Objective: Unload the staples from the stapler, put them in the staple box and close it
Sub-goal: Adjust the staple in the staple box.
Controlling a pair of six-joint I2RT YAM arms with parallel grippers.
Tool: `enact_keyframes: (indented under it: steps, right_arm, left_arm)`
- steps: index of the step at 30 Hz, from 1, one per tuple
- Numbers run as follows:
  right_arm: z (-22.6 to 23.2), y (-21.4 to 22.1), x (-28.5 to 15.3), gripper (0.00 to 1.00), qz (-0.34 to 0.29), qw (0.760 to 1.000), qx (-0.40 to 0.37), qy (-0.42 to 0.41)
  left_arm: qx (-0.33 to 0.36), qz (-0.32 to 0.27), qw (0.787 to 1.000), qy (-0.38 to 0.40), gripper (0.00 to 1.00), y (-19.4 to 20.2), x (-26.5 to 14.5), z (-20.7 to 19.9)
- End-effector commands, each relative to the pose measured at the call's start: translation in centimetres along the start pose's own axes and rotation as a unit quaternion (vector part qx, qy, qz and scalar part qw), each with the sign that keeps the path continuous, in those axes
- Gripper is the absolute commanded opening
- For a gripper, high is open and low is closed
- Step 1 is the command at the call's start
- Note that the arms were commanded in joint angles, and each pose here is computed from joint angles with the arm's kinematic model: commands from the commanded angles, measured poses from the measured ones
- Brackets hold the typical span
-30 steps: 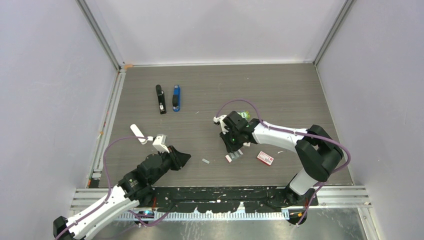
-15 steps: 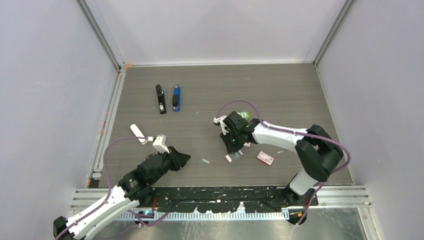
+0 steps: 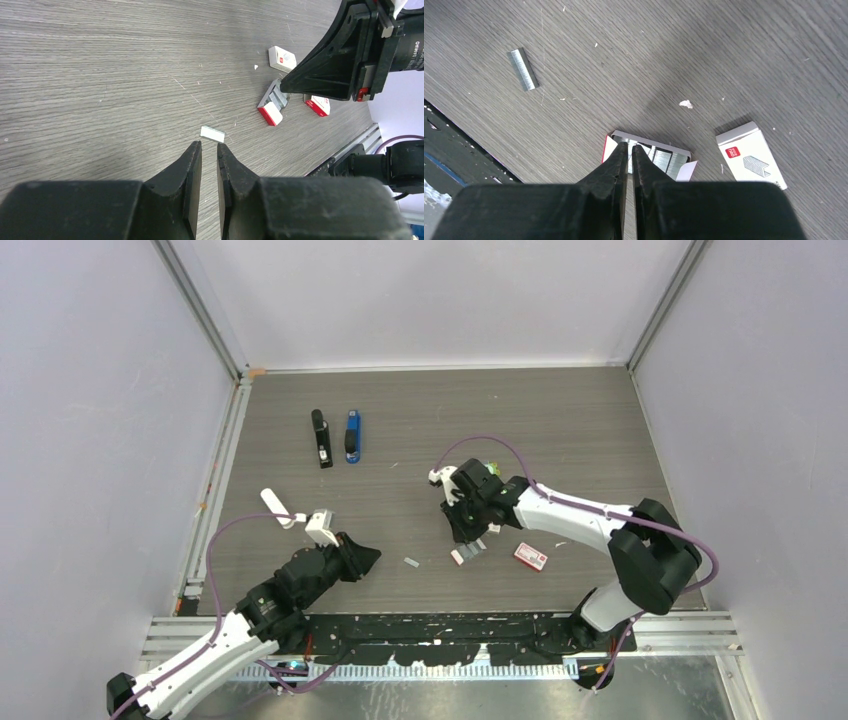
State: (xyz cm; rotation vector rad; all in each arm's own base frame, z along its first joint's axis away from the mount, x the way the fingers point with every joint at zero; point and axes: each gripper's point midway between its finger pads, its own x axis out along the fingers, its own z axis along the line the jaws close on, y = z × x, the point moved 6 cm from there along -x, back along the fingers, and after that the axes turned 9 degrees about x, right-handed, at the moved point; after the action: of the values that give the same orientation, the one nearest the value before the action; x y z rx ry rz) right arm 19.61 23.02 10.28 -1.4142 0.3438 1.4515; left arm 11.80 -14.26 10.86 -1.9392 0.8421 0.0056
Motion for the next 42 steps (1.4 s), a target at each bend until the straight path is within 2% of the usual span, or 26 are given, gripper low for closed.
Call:
enact_keyframes:
  steps: [1,9,14,28,42]
  right_arm:
    - [0.1,-0.9,-0.9,0.14,-0.022,0.999,-0.021,-0.014]
    - [-0.3,-1.0,-2.2,0.14,-0.007,0.995,-0.096,-0.013]
    - [-0.9,-0.2,-2.4,0.12,0.029,0.99,-0.14,-0.011]
    - [0.2,0.5,-0.5,0.09,0.066,0.987,-0.141,-0.028]
    - [1.8,1.1,0.2,0.09,0.086,0.983,-0.156,-0.053]
  left_arm:
    - [-0.001,-0.012,1.0,0.014,0.2,-0.3,0.2,-0.4]
    - [-0.004,-0.001,0.998,0.055,0.22,0.0,0.8,-1.5]
    - [0.001,-0.001,0.998,0.06,0.24,0.0,0.9,-1.7]
    - [0.003,-0.011,0.998,0.068,0.31,-0.4,0.3,-1.8]
    - [0.006,-0.014,0.998,0.062,0.33,-0.6,-0.1,-1.6]
